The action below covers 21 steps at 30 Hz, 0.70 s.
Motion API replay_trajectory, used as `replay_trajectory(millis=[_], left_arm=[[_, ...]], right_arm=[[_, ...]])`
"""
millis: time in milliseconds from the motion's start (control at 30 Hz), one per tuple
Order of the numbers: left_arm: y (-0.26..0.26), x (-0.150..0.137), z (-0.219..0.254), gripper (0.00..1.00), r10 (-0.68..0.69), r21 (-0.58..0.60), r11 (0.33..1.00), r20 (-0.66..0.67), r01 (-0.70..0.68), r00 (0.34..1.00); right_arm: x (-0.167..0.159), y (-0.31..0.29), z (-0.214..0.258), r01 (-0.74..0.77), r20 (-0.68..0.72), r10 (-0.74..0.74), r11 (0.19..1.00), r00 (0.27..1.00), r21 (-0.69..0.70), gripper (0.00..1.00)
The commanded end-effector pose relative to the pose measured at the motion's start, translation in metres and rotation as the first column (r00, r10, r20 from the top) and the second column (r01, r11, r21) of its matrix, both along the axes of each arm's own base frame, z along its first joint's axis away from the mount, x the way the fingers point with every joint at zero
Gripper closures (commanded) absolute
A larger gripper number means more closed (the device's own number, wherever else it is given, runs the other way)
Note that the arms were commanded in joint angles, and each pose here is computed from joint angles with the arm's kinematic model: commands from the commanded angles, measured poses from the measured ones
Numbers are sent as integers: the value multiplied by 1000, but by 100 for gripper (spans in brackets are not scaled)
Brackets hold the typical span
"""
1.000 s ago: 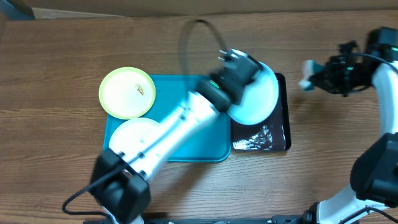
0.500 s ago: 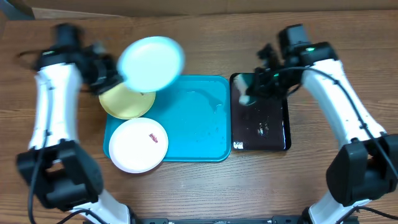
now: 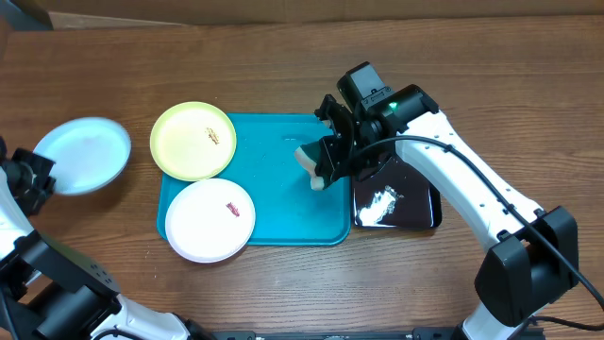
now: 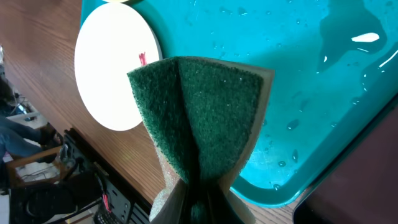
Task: Clean dirty plates on tray and stack at the side
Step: 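Carry the white plate left and set it on the table, then move the left gripper to the yellow plate rim and grip it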
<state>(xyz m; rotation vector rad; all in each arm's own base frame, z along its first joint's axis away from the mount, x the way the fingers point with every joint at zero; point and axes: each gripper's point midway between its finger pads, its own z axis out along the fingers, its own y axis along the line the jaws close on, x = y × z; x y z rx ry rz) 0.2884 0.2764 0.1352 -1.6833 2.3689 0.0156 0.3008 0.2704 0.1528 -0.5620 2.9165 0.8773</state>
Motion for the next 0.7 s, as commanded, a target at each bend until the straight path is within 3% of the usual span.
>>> replay_trajectory(millis=[0,233,533,567,600,633,667], left_arm=[[17,-25,-4,96,111,95,990,-72,-104,991],[14,-28,-50,96,109,95,990,-72,-102,991],[-3,-7,-90,93,13,37,999,65,-15,998],[-3,-7,-90,85,12,37,999,66,-15,998],[-3,-6,-90,70,12,38,999,67,-15,998],[-3,-5,-89,41,4,33,999,74,-6,997],[-6,-1,-86,25,-25,21,1000,90,23,996]], right_arm=[[6,-2,11,7,53,-7,1000,999,-4,95],[9,-8,7,20,63,-18,999,998,-39,95],[10,-10,6,26,70,-22,998,997,-55,93],[10,-10,6,26,70,-22,998,997,-55,92],[10,-10,6,26,71,-22,998,997,-55,92],[10,-11,6,26,70,-22,998,997,-55,92],[10,-10,6,26,71,-22,998,997,-55,92]])
